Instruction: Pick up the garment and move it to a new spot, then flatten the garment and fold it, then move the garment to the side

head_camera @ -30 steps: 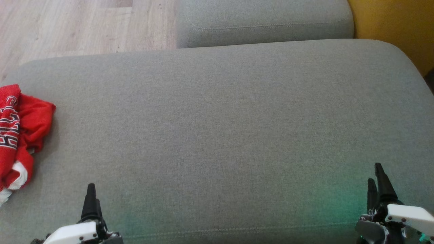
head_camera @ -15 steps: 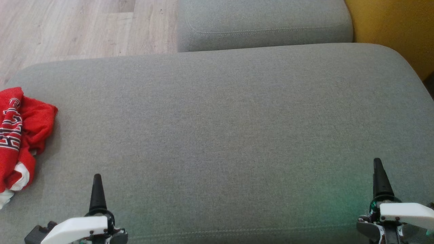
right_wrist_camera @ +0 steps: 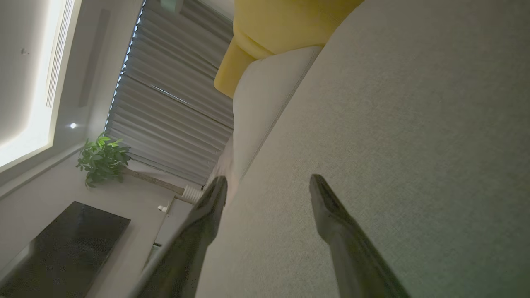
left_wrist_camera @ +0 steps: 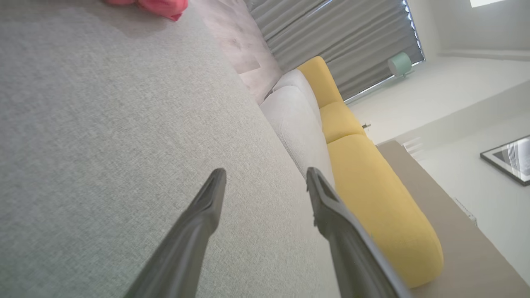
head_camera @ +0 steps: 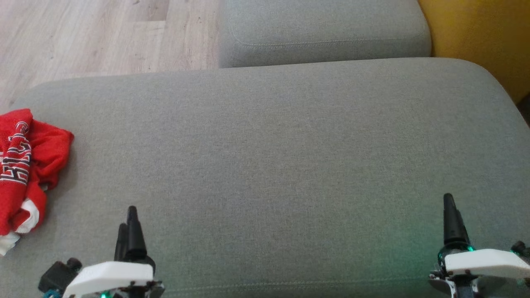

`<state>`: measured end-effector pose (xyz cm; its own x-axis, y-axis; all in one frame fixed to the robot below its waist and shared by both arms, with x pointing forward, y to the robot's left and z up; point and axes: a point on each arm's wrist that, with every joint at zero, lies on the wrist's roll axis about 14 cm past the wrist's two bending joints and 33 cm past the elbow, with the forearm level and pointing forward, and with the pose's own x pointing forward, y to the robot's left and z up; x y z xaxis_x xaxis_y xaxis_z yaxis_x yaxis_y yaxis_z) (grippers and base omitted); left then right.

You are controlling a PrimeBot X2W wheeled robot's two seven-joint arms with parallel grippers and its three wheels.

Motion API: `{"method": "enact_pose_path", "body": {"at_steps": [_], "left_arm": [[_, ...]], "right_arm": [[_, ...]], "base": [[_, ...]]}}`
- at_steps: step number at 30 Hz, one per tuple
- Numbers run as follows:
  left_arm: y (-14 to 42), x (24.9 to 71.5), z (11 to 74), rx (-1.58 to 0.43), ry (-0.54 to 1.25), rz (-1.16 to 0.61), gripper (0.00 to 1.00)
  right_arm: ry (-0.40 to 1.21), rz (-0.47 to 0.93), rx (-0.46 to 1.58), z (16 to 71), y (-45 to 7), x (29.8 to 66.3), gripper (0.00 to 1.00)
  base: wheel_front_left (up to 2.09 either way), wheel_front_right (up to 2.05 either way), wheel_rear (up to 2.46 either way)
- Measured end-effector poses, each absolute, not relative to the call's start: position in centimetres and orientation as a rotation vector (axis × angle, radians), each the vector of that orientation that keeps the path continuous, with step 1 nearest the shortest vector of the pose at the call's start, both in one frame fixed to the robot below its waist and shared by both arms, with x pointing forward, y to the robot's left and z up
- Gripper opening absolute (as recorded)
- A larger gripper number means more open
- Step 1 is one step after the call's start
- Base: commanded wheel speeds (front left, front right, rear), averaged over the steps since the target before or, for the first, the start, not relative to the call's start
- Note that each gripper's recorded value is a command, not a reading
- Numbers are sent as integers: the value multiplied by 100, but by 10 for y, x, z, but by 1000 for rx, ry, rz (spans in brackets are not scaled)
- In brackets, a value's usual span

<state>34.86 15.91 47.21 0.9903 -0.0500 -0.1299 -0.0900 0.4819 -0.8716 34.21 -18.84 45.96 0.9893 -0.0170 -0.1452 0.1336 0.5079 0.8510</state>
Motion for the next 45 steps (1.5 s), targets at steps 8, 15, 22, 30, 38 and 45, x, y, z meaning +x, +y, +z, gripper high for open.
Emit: {"method": "enact_pose_path", "body": {"at_steps": [8,15,22,30,38,45], "left_arm": [[152,342,470,-917,152,-5,100],[150,340,473,-831,137,-19,100],[152,332,467,-732,141,-23,100],[147,328,466,-629,138,-46,100],[141,326,470,-525,117,-79,100],[140,323,472,-438,97,-90,100]], "right_arm": [[124,-56,919,463,-180,341,100],[112,-30,836,467,-175,341,100],[107,0,738,470,-169,340,100],[104,25,630,470,-164,337,100],[131,45,522,460,-158,330,100],[134,73,431,460,-153,329,100]], "base": [[0,0,0],[0,0,0],[0,0,0],[0,0,0],[0,0,0],[0,0,0]]}}
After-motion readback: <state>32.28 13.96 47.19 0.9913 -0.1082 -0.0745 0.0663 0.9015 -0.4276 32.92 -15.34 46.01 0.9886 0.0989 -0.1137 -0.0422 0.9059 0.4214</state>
